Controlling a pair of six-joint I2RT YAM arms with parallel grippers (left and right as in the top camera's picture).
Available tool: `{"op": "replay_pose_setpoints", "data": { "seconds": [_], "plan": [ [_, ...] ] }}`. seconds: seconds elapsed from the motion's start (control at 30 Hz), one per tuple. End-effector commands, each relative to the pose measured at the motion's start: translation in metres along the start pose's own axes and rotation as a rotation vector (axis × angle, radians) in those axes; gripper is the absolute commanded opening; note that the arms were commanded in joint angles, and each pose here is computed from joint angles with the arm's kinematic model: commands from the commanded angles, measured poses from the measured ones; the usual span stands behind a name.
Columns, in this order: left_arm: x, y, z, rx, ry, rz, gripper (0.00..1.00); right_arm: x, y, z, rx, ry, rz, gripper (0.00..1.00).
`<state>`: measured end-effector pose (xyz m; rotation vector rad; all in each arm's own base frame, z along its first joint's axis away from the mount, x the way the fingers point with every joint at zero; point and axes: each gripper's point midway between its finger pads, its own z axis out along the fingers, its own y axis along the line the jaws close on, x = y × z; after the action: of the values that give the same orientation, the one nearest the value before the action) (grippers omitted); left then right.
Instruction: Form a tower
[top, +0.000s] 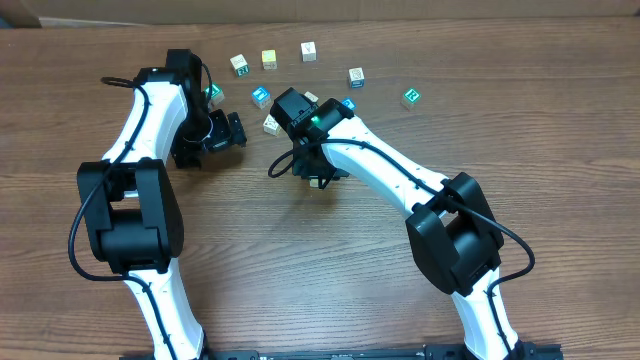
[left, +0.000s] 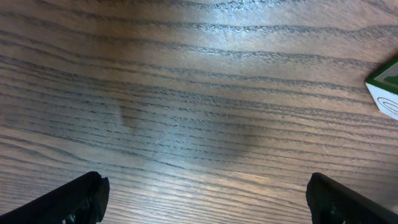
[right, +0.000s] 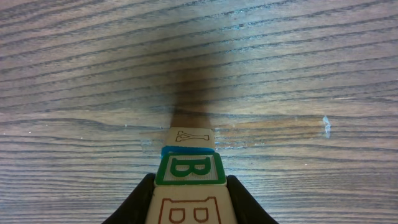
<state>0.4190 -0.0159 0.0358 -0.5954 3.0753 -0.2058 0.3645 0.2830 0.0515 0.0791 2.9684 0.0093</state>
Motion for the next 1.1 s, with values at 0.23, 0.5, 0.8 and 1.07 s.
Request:
{"op": "replay_pose_setpoints", "data": {
  "seconds": [0.23,0.5,0.8,1.07],
  "plan": [
    [-0.0067,-0.0047,-0.0125,0.006,-0.041,0.013,1.00,-0.0116,0.0078,-0.0261,-0.053,-0.051,0.038,0.27],
    [-0.0070,-0.0040,-0.0126,0.006,-0.041,0.012,1.00,-0.0117,0.0079,-0.0261,-0.053,-0.051,0.037,0.27],
    [-0.0078,-0.0040,-0.0127,0.007,-0.044,0.011,1.00,-0.0121,0.0089,-0.0253,-0.056,-0.054,0.038,0.27],
    [-0.0077,-0.0039,-0.0127,0.007,-0.044,0.011,1.00,-0.0114,0.0126,-0.0258,-0.063,-0.060,0.028,0.27]
  ]
}}
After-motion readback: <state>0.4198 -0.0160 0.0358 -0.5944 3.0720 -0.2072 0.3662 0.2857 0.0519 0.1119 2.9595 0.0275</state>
